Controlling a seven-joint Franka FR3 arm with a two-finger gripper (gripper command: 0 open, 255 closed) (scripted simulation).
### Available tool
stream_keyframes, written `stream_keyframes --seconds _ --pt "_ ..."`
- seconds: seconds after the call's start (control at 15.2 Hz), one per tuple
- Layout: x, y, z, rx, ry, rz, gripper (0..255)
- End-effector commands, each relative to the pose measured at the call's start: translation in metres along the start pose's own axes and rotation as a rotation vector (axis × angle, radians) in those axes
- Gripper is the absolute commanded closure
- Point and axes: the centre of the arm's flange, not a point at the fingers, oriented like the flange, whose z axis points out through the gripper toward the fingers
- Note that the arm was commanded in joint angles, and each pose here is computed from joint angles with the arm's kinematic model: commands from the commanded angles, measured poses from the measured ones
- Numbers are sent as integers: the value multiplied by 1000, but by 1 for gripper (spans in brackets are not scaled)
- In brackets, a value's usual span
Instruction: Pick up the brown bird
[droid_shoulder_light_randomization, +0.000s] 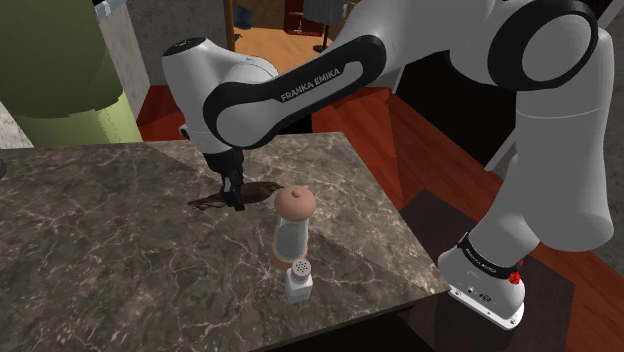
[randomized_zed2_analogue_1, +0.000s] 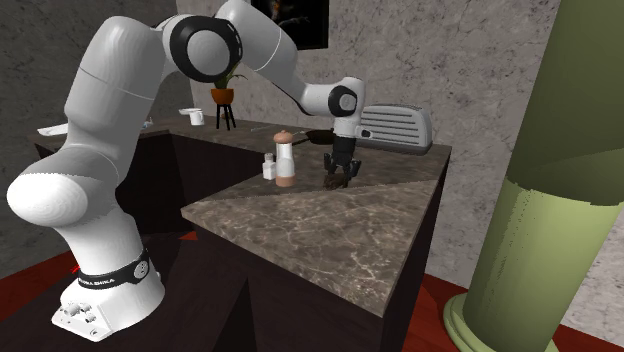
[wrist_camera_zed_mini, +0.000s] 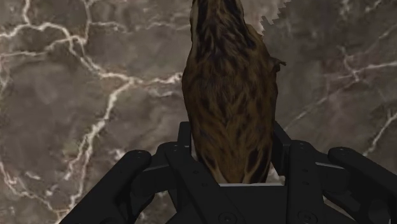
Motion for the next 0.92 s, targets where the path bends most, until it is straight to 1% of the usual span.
stream_keyframes --seconds 0.0,0.46,0.86 --pt "0 0 1 0 0 0 255" --pt "0 0 1 0 0 0 255" --pt "-6 0 -30 0 0 0 255"
